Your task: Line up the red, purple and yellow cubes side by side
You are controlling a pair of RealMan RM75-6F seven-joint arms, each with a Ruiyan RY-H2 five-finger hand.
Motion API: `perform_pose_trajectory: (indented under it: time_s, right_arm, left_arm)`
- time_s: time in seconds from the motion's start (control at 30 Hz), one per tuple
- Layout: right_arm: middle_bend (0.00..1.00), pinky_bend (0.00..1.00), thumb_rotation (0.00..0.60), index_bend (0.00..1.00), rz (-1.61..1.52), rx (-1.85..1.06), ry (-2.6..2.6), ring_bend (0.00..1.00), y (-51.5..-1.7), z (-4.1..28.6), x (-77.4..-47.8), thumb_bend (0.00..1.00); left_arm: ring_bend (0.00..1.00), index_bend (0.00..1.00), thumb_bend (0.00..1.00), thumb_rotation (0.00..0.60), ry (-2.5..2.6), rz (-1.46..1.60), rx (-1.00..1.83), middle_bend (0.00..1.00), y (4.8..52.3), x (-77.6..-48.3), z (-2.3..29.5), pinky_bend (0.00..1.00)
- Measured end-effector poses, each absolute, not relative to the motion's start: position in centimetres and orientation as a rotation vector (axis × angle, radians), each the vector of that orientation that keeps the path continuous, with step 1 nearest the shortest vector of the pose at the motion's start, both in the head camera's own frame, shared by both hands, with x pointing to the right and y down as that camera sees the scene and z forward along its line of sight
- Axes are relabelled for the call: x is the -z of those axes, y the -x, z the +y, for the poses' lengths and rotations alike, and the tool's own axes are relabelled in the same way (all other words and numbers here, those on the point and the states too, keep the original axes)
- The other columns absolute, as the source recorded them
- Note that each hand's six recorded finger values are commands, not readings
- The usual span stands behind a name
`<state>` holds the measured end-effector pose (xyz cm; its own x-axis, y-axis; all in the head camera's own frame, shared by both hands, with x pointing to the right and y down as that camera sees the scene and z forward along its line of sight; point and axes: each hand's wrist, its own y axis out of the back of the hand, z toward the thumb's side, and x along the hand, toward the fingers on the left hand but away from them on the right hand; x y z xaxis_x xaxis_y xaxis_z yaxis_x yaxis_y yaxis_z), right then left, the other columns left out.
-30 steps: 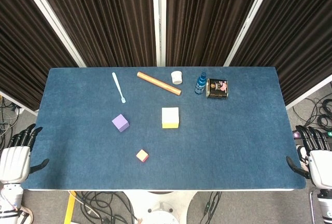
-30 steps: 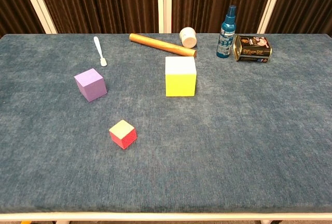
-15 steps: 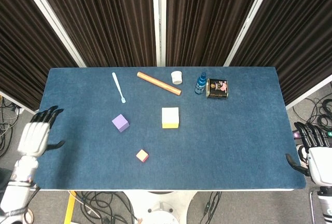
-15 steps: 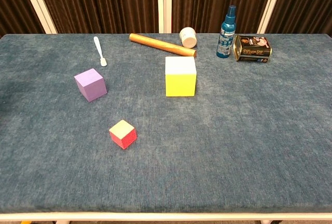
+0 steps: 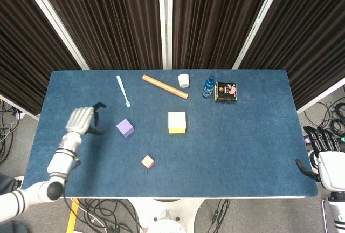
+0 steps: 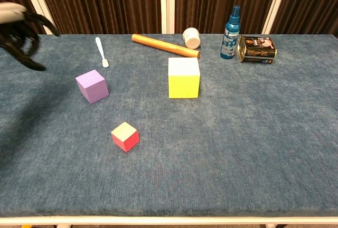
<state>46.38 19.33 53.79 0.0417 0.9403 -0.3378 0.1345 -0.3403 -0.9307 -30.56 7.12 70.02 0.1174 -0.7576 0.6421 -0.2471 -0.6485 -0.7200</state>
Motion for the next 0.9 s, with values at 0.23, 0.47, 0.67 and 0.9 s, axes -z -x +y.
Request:
perform_pose_trajectory:
  time_s: [0.23, 0.47, 0.67, 0.9]
  right_arm:
    - [0.09, 0.08, 0.6, 0.0, -1.108, -1.387, 1.584, 0.0, -46.4, 19.2, -54.0, 0.2]
    - [0.09, 0.08, 0.6, 0.0, -1.112, -1.4, 1.582, 0.0, -46.7, 19.2, -54.2, 0.2]
    - [0.09, 0.08, 0.6, 0.0, -1.115, -1.408, 1.579, 0.0, -47.0, 19.3, -54.1, 0.2]
    - [0.09, 0.08, 0.6, 0.0, -1.114, -1.412, 1.591, 0.0, -47.1, 19.3, -54.5, 0.2]
  left_arm:
    - [0.9, 0.27, 0.0, 0.6, 2.013, 0.939, 1.643, 0.87, 26.5, -73.3, 7.6, 1.0]
    - [0.91, 0.27, 0.0, 0.6, 2.033, 0.942, 1.677, 0.88, 23.3, -74.1, 8.1, 1.0]
    - [0.91, 0.27, 0.0, 0.6, 2.009, 0.869, 1.671, 0.88, 21.8, -74.4, 8.4, 1.0]
    - [0.92, 0.27, 0.0, 0.6, 1.909, 0.853, 1.706, 0.89, 21.7, -74.9, 8.4, 1.0]
